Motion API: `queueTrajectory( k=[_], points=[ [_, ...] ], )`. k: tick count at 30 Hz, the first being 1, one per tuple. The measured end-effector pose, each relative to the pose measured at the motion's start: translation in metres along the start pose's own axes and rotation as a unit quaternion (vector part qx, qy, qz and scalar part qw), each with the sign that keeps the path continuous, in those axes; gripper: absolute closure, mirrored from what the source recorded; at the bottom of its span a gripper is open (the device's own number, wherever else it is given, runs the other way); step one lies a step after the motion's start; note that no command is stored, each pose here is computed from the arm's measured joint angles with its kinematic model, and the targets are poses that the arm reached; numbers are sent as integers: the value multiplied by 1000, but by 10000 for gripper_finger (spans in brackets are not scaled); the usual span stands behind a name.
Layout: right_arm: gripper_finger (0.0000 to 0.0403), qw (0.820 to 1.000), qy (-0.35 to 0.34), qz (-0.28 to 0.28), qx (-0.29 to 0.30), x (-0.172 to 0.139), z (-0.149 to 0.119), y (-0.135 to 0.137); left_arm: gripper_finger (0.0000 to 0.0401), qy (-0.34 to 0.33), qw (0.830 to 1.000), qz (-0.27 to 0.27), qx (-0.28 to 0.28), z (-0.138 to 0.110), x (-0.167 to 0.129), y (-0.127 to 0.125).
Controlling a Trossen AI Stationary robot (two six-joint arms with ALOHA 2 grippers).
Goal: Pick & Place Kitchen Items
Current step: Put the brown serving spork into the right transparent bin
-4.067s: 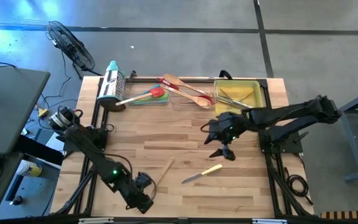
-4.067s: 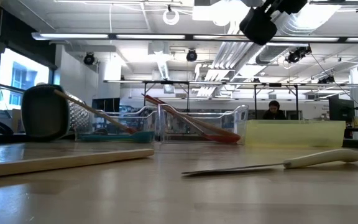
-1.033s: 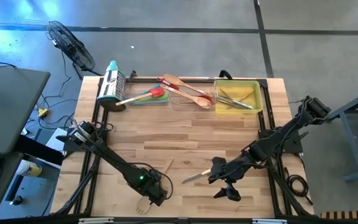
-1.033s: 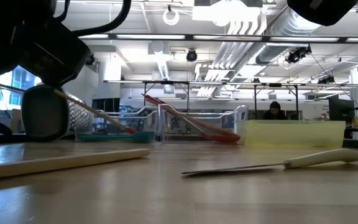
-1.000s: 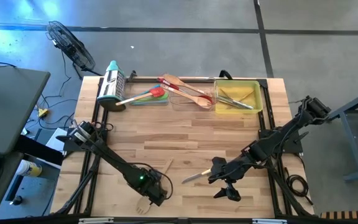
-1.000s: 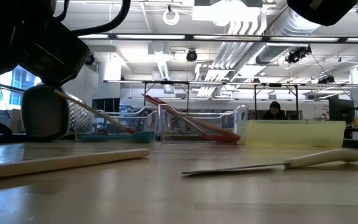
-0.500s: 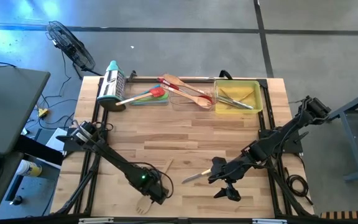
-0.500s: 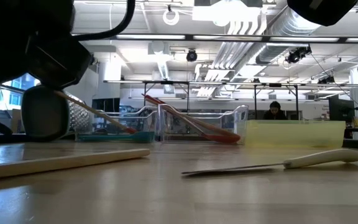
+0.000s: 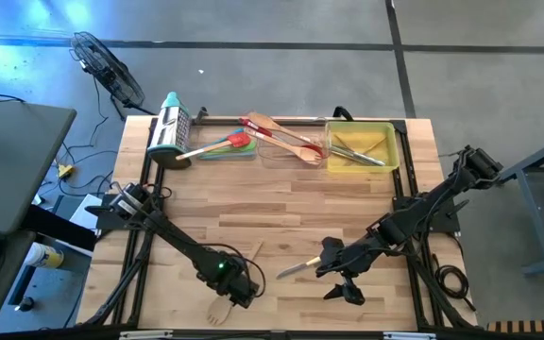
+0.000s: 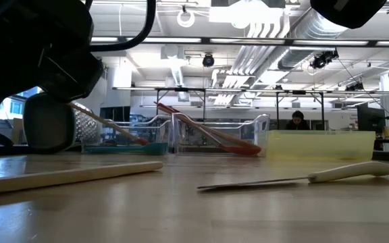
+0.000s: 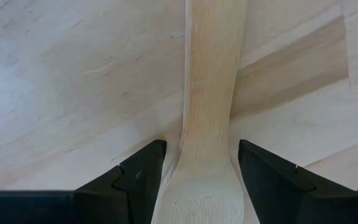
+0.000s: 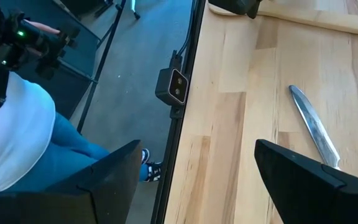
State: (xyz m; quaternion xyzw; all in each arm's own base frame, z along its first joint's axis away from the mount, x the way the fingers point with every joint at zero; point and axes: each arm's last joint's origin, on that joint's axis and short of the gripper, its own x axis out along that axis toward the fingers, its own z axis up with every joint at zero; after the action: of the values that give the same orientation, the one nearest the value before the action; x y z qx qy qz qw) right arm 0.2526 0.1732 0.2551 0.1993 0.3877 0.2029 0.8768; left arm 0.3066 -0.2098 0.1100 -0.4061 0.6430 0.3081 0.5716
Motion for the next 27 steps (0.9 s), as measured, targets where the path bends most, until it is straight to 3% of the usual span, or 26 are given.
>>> queueTrajectory(
  k=[11, 21, 27],
  points=[
    [98, 1000, -1, 0, 0, 0, 0, 0, 194, -13, 1000, 3, 3, 1, -3, -11],
    [98, 1000, -12, -9, -1, 0, 1, 0, 194, 0, 998, 63, 23, 0, 6, -34],
    [98, 1000, -14, -7, 1, 0, 2, 0, 194, -17, 997, 68, 20, 1, 6, -35]
  ],
)
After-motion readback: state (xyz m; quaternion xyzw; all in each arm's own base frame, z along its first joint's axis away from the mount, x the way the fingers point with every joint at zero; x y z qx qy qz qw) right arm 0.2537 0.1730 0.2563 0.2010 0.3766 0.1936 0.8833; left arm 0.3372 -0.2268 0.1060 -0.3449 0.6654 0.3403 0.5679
